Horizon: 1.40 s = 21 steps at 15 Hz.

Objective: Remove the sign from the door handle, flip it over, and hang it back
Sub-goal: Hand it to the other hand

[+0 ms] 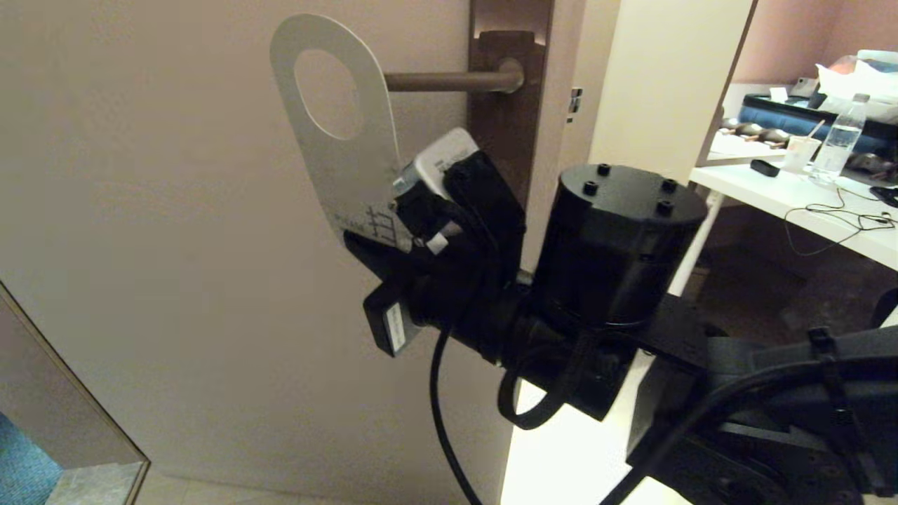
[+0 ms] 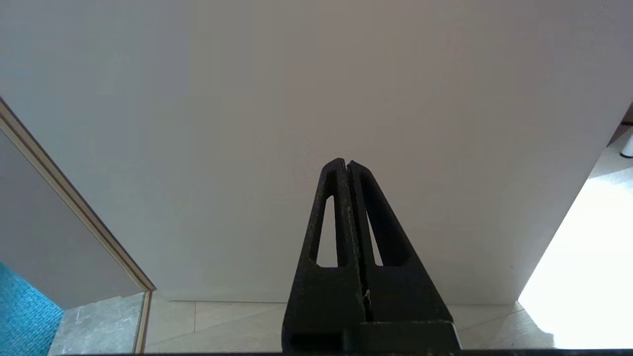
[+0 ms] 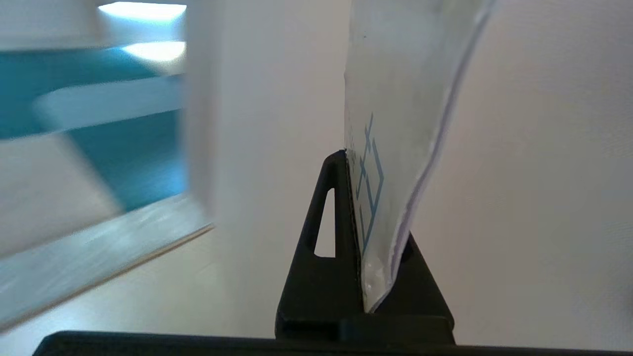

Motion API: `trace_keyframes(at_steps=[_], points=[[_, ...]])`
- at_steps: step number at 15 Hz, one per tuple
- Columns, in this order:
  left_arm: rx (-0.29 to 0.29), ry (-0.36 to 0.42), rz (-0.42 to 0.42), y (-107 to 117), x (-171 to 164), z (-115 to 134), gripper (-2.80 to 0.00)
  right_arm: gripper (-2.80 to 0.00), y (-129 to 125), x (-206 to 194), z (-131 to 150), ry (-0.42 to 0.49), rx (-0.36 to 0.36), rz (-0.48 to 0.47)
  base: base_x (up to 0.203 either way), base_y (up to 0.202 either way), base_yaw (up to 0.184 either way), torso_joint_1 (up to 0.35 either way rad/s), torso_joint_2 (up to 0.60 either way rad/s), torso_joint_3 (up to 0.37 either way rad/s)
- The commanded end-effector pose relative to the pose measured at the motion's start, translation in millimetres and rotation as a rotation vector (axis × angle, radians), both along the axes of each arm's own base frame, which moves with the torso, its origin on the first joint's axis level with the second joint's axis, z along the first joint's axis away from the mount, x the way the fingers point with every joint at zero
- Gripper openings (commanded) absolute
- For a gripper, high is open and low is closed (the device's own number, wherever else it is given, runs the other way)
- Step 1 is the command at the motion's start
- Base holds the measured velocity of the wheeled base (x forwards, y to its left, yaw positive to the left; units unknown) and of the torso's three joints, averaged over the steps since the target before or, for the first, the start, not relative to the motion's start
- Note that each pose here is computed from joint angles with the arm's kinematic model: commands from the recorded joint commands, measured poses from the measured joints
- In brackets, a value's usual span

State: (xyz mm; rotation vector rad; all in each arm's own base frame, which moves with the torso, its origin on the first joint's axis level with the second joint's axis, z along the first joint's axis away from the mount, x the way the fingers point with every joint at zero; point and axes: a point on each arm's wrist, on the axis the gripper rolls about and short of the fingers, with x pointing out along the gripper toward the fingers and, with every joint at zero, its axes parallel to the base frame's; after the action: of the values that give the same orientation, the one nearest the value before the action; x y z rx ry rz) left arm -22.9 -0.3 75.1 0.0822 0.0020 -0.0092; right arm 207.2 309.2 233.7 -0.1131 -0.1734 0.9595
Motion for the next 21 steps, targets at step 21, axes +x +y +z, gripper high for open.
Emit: trace_keyframes(at_steps=[21], points=[[0.001,0.001,0.0,0,0,0,-2.8,-2.8,-142,-93,17,0.232,0.004,0.16,0.0,0.0,0.0,0.0,0.0,0.0]])
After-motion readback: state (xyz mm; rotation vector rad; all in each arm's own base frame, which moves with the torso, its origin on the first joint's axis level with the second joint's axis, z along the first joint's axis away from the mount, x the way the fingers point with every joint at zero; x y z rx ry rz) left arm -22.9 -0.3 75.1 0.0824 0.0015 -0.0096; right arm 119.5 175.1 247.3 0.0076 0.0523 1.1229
